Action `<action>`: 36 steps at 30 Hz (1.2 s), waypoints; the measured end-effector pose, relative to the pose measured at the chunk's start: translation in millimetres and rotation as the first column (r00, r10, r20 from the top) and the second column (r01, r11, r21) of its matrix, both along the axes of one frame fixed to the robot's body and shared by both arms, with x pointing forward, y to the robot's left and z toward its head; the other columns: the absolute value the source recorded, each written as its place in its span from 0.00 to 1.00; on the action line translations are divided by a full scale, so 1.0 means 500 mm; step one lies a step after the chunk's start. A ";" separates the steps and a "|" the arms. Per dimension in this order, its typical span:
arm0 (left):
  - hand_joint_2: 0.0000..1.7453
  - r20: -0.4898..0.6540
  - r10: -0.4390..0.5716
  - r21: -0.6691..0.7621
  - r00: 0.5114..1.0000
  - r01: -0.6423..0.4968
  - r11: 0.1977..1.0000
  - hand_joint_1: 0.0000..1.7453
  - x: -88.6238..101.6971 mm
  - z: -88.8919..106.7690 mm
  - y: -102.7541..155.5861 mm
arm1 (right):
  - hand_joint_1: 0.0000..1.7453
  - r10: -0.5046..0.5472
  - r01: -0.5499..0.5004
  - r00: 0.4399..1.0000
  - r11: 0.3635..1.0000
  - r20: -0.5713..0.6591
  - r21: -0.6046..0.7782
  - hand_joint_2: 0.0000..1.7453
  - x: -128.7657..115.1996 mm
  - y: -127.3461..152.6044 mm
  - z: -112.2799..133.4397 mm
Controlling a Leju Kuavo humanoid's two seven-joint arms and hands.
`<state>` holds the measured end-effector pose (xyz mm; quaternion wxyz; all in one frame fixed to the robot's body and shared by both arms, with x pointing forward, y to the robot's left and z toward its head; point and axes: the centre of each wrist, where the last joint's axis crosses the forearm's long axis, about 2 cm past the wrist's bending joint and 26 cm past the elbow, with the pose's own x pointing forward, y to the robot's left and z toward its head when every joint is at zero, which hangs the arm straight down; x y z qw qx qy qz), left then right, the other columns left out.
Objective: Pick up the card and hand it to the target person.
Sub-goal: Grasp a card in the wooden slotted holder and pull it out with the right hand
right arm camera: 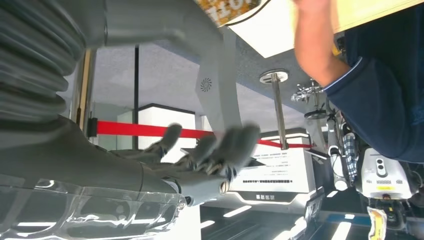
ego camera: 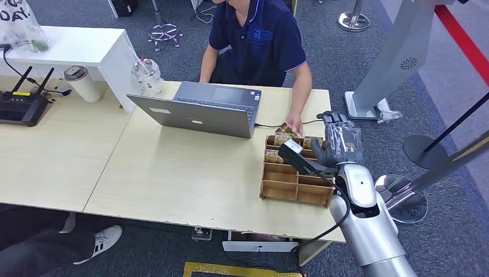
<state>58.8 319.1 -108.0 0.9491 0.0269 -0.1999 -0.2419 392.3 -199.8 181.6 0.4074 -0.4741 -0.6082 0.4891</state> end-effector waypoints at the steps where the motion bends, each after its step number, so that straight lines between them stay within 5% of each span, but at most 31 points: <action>1: 1.00 0.002 0.000 -0.001 1.000 0.000 1.000 0.00 -0.001 0.000 0.000 | 1.00 0.003 -0.003 1.000 1.000 -0.002 -0.001 1.00 0.003 0.003 0.001; 7: 1.00 0.011 0.012 -0.009 1.000 -0.012 1.000 0.00 -0.012 -0.001 0.005 | 0.97 0.015 -0.015 1.000 1.000 -0.019 -0.009 1.00 0.015 0.025 0.006; 17: 1.00 0.001 0.036 -0.021 0.999 -0.036 0.999 0.00 -0.046 -0.005 0.008 | 0.66 -0.003 0.000 0.999 0.998 -0.050 -0.066 1.00 0.023 0.052 -0.005; 36: 1.00 -0.018 0.064 -0.024 0.998 -0.064 0.998 0.00 -0.071 -0.007 0.007 | 0.52 -0.070 0.055 0.994 0.986 -0.090 -0.156 1.00 0.037 0.057 -0.029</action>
